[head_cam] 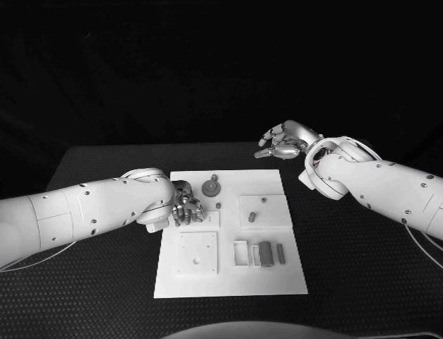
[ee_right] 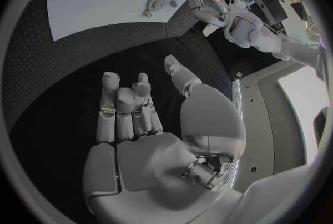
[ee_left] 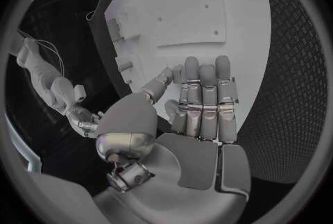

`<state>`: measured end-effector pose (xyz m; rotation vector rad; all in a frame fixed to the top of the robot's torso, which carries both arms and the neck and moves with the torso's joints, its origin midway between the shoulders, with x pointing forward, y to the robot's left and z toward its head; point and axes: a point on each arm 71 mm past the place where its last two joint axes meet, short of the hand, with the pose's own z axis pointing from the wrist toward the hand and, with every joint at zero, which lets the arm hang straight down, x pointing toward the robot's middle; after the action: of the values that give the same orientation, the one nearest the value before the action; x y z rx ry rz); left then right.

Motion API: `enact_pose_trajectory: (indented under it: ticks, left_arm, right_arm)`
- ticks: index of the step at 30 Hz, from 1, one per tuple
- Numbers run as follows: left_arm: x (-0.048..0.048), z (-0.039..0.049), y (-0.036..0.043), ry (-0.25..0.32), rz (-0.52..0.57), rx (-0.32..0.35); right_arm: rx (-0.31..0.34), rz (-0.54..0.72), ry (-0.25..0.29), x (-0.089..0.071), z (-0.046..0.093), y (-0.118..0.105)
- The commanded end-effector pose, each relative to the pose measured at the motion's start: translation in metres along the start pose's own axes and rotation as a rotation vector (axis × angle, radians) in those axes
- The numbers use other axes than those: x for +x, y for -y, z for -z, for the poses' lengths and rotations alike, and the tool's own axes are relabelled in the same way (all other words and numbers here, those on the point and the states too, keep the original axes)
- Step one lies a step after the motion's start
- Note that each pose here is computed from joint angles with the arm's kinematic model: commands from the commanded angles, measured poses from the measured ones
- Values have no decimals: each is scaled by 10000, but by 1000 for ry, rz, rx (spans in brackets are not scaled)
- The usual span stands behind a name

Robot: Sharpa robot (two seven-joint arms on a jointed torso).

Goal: Assemble the parts on the task board

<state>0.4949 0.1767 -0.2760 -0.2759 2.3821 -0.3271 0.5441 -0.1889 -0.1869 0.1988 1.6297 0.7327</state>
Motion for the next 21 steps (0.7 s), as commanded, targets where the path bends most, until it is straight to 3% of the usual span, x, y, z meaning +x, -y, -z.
enact_pose_trajectory:
  ticks: [1,21]
  left_arm:
    - [29,-5,22,-13,-10,9]
    - [33,-7,31,-16,-12,12]
  right_arm:
    - [-6,-3,-12,9,-2,-9]
    - [-4,-2,-17,12,-2,-5]
